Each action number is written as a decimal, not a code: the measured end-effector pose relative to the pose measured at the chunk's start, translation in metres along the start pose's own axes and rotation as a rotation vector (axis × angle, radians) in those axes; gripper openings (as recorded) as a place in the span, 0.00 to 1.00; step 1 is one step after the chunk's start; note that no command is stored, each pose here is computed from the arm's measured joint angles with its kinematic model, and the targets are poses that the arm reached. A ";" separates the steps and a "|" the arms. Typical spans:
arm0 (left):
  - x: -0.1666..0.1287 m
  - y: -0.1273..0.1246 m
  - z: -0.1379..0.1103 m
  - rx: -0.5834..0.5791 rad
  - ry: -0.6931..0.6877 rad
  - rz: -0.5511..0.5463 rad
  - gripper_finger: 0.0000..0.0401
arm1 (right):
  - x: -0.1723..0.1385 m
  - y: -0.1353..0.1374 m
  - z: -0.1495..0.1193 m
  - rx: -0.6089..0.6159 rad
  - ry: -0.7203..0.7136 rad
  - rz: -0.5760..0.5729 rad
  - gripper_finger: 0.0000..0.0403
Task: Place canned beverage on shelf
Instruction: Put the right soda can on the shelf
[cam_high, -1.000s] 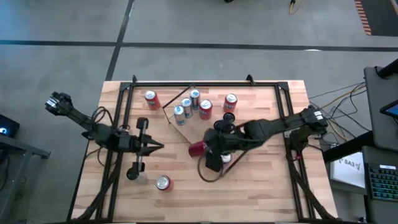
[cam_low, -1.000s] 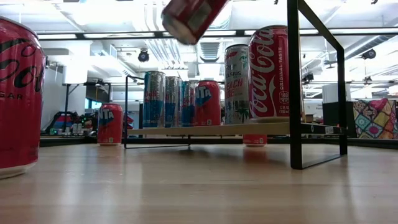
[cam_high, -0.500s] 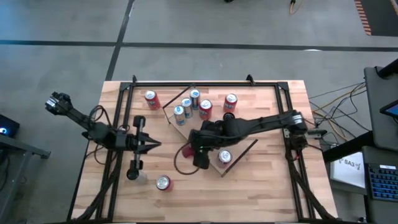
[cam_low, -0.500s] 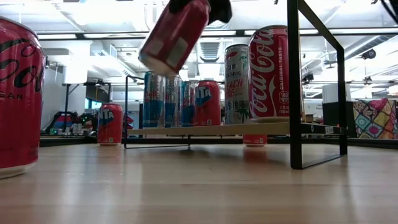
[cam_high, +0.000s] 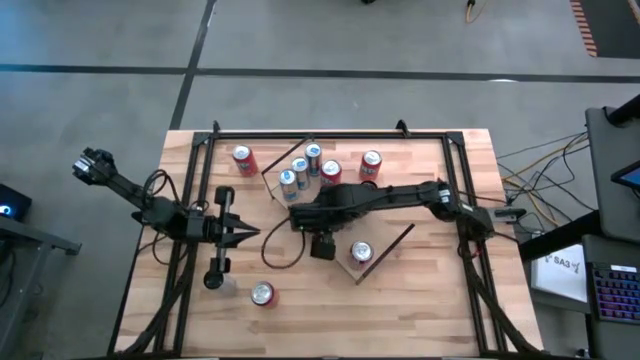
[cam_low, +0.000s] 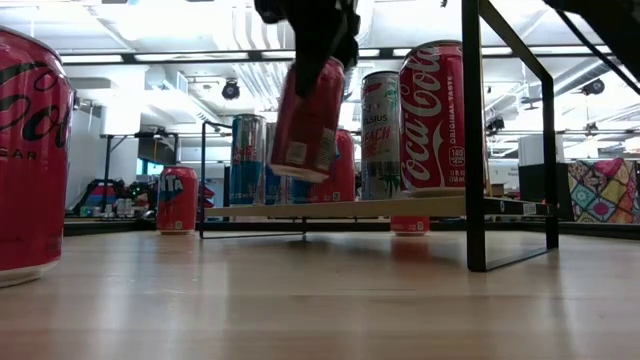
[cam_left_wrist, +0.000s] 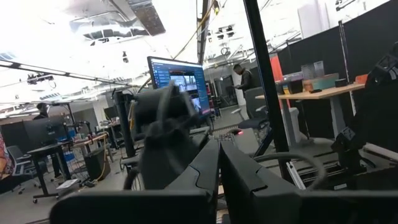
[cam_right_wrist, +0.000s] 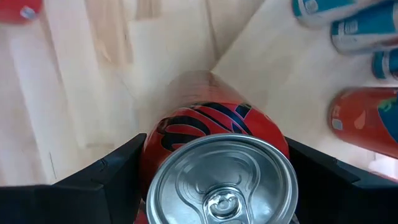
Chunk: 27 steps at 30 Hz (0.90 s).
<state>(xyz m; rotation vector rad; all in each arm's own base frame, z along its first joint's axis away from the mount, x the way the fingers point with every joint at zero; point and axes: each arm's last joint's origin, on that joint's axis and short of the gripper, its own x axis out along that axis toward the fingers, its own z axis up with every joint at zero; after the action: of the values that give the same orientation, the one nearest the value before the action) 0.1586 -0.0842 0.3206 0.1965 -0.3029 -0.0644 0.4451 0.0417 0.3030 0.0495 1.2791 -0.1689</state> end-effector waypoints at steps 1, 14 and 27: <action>0.000 0.000 0.000 0.000 0.001 0.000 0.00 | 0.001 -0.005 0.000 0.004 0.013 -0.001 0.74; 0.000 0.001 -0.001 0.034 0.028 0.047 0.00 | 0.007 -0.042 0.006 0.048 0.028 -0.035 0.74; 0.000 0.003 -0.001 0.105 0.045 0.092 0.00 | 0.007 -0.042 0.007 0.041 0.018 -0.033 0.74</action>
<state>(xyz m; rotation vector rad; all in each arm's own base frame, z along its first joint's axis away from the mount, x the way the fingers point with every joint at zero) 0.1588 -0.0811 0.3198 0.2870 -0.2708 0.0468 0.4474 -0.0011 0.3003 0.0653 1.2952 -0.2233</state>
